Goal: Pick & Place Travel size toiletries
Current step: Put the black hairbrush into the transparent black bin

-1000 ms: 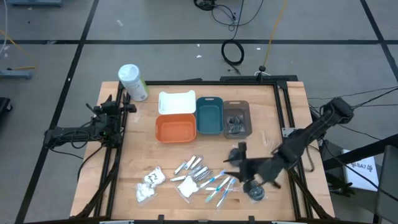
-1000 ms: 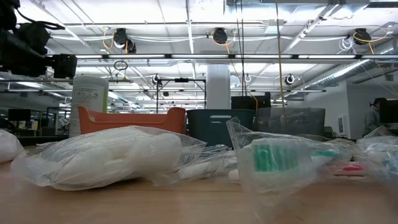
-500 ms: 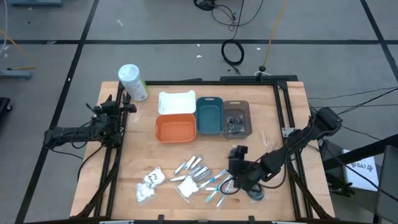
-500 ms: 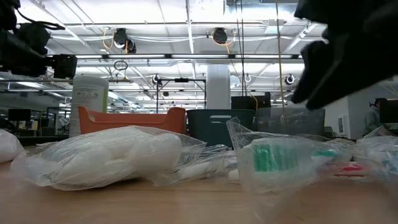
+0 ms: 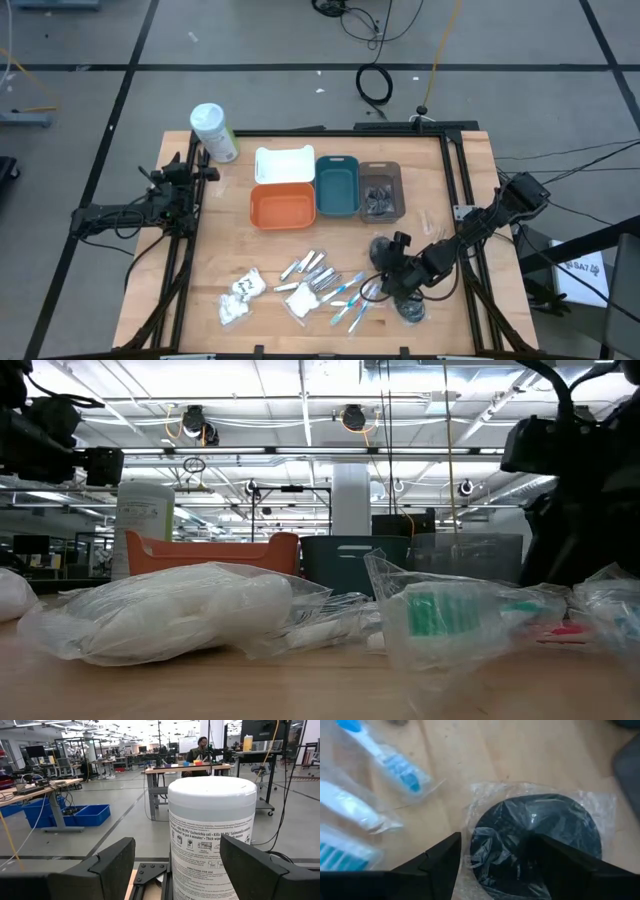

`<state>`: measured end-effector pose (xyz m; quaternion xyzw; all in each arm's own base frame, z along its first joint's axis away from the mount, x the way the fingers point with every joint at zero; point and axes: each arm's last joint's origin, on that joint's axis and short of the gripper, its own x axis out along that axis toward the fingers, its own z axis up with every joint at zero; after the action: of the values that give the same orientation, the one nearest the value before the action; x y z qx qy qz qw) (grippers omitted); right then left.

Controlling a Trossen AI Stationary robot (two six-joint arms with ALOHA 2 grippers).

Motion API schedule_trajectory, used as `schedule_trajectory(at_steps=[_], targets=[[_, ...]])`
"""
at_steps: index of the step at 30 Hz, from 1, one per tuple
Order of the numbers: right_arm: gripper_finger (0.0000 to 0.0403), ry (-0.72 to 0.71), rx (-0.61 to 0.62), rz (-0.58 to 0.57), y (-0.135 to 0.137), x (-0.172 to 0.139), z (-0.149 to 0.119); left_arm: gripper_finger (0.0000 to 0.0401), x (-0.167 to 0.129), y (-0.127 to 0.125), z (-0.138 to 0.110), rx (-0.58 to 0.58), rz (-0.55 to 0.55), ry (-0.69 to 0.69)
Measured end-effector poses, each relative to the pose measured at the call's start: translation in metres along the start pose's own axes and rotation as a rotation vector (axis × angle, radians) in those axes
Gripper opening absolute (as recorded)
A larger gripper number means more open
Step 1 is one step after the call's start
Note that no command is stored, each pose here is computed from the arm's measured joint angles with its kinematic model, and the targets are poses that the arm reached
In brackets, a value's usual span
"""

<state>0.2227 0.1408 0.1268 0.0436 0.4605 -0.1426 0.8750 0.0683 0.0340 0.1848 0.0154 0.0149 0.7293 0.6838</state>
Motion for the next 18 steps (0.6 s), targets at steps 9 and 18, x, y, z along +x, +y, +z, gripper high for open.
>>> schedule_trajectory(at_steps=[9, 18], targets=[[0.0190, -0.001, 0.012, 0.029, -0.0032, 0.0042, -0.0072, 0.0285, 0.0000, 0.0000, 0.0000, 0.000, 0.000, 0.000], [0.0112, -0.004, 0.009, 0.047, -0.0019, 0.0043, -0.0063, 0.0285, 0.0000, 0.0000, 0.0000, 0.000, 0.000, 0.000]])
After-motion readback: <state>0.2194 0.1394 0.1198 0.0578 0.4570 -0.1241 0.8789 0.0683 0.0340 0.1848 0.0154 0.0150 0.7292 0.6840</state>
